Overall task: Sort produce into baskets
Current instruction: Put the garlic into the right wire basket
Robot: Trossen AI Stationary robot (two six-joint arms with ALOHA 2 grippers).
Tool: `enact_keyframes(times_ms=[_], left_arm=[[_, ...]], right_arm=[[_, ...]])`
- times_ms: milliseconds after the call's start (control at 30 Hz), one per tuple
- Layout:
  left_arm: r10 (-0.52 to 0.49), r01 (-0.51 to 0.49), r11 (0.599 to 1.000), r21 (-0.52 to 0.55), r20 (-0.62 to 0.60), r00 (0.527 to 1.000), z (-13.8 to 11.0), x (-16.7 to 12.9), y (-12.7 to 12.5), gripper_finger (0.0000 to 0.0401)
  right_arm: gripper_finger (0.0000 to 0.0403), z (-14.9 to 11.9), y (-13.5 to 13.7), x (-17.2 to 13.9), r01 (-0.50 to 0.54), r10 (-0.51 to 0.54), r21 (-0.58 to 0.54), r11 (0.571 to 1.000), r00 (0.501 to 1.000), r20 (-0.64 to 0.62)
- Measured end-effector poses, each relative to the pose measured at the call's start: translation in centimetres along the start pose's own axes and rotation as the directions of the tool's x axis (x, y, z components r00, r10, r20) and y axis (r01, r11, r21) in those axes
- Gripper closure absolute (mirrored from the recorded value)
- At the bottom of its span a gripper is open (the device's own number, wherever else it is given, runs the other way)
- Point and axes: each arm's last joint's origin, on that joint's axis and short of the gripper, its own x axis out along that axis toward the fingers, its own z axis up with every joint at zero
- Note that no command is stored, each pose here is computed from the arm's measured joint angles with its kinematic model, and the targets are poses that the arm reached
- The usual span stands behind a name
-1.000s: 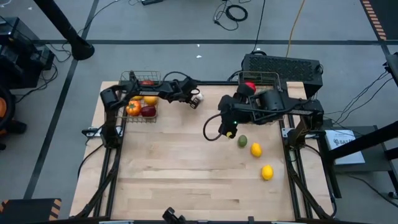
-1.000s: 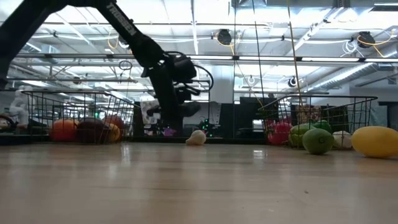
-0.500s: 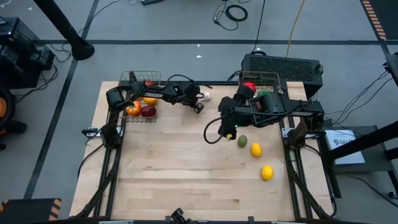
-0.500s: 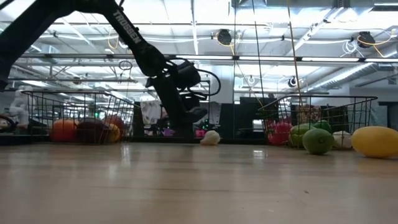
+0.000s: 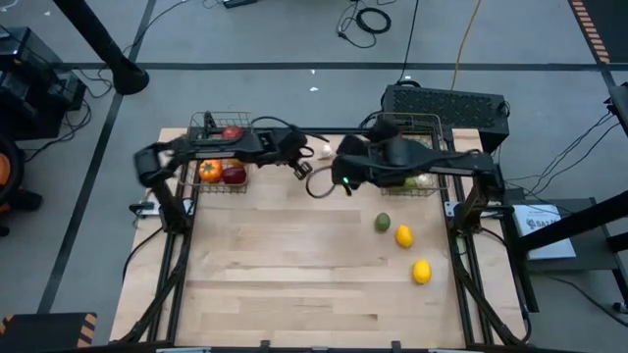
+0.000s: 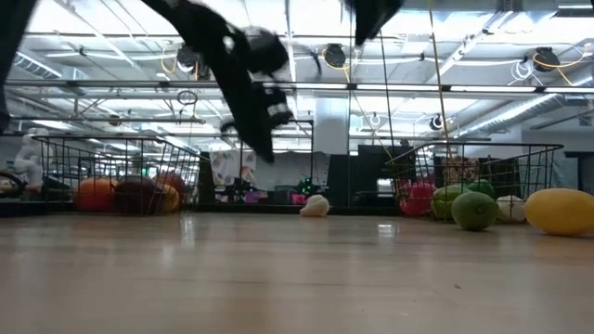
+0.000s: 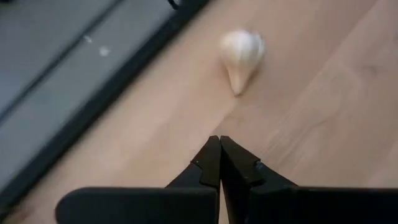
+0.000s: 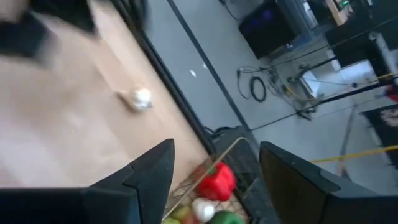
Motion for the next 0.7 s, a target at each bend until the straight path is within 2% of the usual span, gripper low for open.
enact_keyframes(times_ms=[100, 167, 233, 300, 400, 500, 567, 700], left_arm=[[0.07, -0.07, 0.998, -0.003, 0.038, 0.997, -0.4, -4.0, 1.1, 0.0395], [0.141, -0.138, 0.989, -0.049, 0.066, 0.988, -1.1, -6.4, 2.3, 0.0395], [0.225, -0.215, 0.97, -0.116, 0.088, 0.97, -2.4, -8.8, 3.6, 0.0395], [0.273, -0.249, 0.952, -0.177, 0.128, 0.954, -3.7, -10.8, 4.8, 0.0395], [0.261, -0.217, 0.95, -0.225, 0.191, 0.946, -5.5, -13.3, 6.0, 0.0395], [0.214, -0.15, 0.958, -0.245, 0.258, 0.942, -6.9, -15.5, 6.6, 0.0395], [0.185, -0.112, 0.962, -0.25, 0.293, 0.938, -7.6, -16.6, 6.8, 0.0395], [0.142, -0.057, 0.968, -0.243, 0.346, 0.927, -8.8, -18.1, 6.8, 0.0395]], right_arm=[[0.0177, 0.2, 0.4, 3.5, 0.03, -0.032, -0.06, 0.998, 0.999, -0.021], [0.0177, 0.3, 0.7, 5.9, 0.024, -0.027, -0.107, 0.994, 0.999, -0.021], [0.0177, 0.5, 1.0, 8.3, -0.051, 0.049, -0.14, 0.989, 0.999, -0.015], [0.0177, 0.7, 1.2, 10.6, -0.159, 0.163, -0.162, 0.974, 0.987, 0.009], [0.0177, 0.9, 0.8, 13.5, -0.254, 0.272, -0.182, 0.95, 0.959, 0.077], [0.0177, 1.4, 0.1, 16.0, -0.213, 0.247, -0.219, 0.952, 0.958, 0.143], [0.0177, 1.4, 0.0, 17.7, -0.193, 0.236, -0.274, 0.942, 0.962, 0.135], [0.017, 1.0, 0.3, 21.1, -0.246, 0.313, -0.417, 0.875, 0.945, 0.099]])
